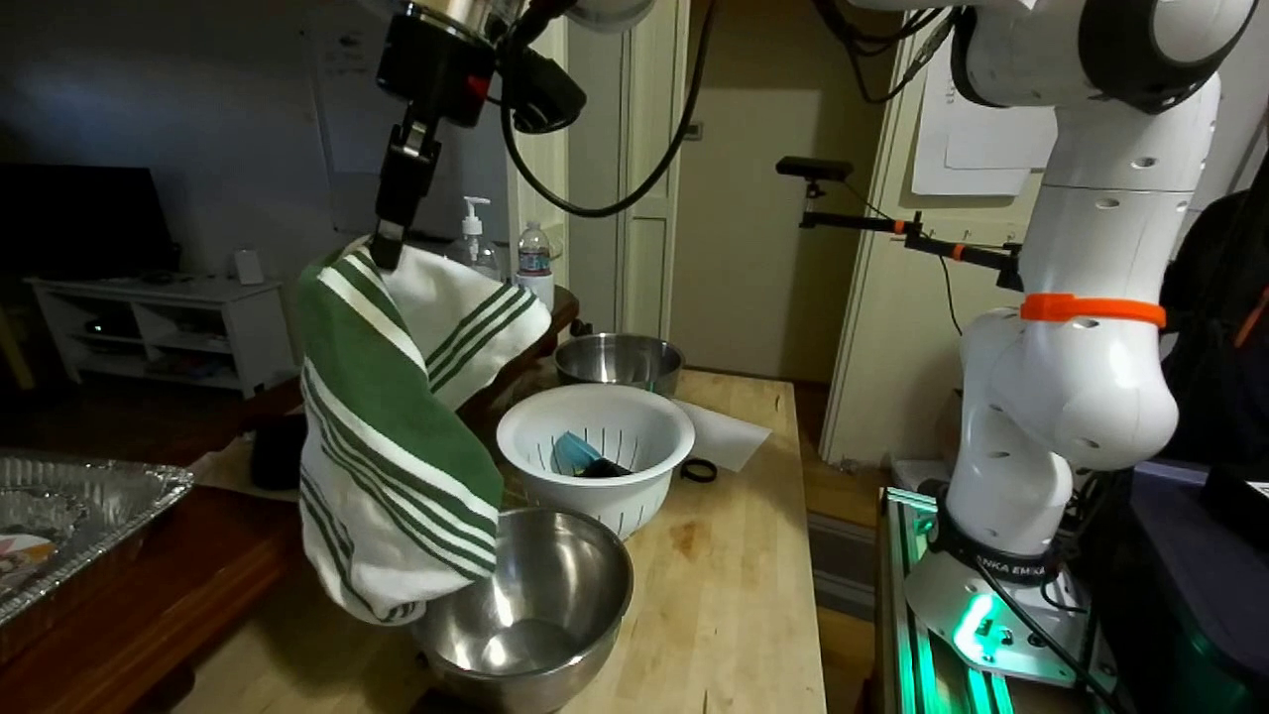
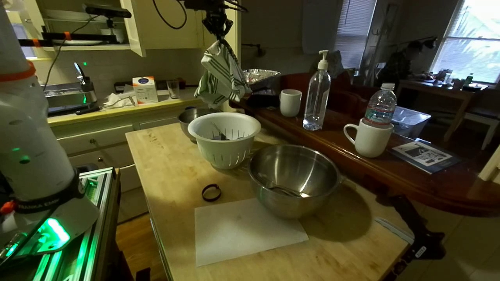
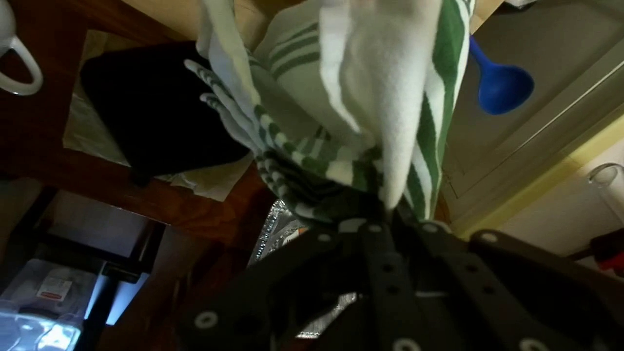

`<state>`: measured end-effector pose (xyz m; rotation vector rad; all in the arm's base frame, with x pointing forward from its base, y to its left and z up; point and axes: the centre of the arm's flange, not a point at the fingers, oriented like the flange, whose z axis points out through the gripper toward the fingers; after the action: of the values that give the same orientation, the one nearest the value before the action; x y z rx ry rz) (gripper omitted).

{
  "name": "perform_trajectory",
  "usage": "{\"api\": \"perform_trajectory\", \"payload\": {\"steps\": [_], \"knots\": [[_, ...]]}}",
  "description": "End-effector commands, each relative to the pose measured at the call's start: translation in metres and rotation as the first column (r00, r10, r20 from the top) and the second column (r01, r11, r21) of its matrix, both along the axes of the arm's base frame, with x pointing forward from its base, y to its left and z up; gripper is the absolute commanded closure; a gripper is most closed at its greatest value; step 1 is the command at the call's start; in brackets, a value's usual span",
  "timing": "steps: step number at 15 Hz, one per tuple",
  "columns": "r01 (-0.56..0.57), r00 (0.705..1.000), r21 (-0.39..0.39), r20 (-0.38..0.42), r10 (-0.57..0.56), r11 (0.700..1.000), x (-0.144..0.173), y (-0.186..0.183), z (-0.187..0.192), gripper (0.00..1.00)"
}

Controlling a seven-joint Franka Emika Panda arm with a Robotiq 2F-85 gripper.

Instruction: Put the white and green towel inside the silver bowl.

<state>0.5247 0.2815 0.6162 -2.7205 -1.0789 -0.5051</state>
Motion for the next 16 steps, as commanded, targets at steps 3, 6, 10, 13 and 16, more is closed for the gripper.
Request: {"api": "perform_trajectory", "payload": {"steps": [3, 6, 10, 13, 16], "knots": [[0.047, 0.994, 0.023, 0.095, -0.049, 0.999, 0.004, 0.012, 0.025, 0.98], [0.154, 0.957, 0.013, 0.246, -0.153, 0.988, 0.026, -0.020, 0.081, 0.98], [0.322, 0.876, -0.051, 0.396, -0.277, 0.945, 0.042, -0.090, 0.132, 0.98], [0.463, 0.797, -0.091, 0.479, -0.369, 0.882, 0.033, -0.133, 0.150, 0.98], [0.605, 0.708, -0.075, 0.505, -0.493, 0.792, 0.015, -0.162, 0.171, 0.98]]}}
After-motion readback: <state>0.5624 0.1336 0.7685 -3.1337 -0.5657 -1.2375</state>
